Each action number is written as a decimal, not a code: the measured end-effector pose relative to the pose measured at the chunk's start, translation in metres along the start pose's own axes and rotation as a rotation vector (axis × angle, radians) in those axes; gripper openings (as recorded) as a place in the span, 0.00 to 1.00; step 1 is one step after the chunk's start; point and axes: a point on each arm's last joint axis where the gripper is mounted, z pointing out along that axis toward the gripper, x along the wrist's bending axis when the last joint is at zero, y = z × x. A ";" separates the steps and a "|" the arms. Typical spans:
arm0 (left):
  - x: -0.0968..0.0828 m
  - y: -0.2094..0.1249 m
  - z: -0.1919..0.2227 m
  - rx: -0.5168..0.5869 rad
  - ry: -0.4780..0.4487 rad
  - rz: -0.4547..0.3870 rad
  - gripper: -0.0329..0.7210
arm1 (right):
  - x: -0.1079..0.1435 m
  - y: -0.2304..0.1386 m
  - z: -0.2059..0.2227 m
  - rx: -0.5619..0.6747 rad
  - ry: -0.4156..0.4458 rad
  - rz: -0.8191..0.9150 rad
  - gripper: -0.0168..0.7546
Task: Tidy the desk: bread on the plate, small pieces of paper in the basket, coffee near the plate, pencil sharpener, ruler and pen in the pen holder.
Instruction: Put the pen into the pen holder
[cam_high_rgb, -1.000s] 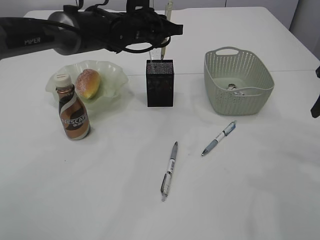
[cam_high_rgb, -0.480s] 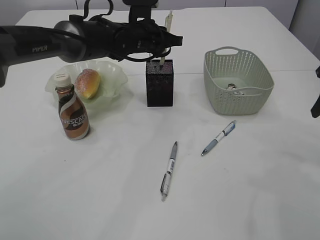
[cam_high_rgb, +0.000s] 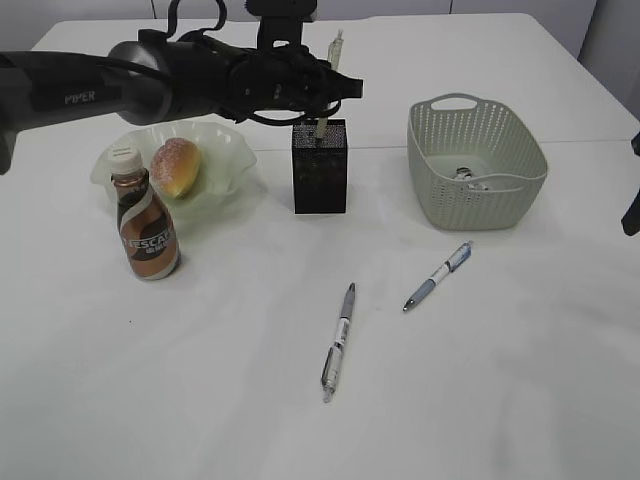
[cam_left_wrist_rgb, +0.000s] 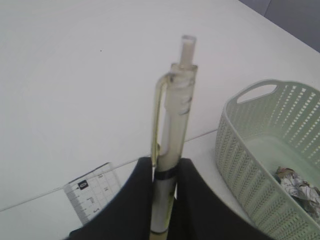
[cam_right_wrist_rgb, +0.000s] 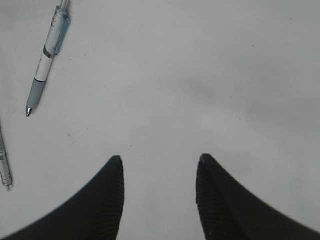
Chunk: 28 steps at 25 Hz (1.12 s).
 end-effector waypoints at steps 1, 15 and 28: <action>0.000 0.000 0.000 0.001 0.000 0.000 0.14 | 0.000 0.000 0.000 0.000 0.000 0.000 0.51; 0.000 -0.001 0.000 0.013 0.004 0.000 0.44 | 0.002 0.004 -0.006 -0.024 0.003 -0.008 0.51; 0.001 0.014 -0.018 0.109 0.049 0.009 0.46 | 0.005 0.009 -0.013 -0.054 0.006 -0.017 0.51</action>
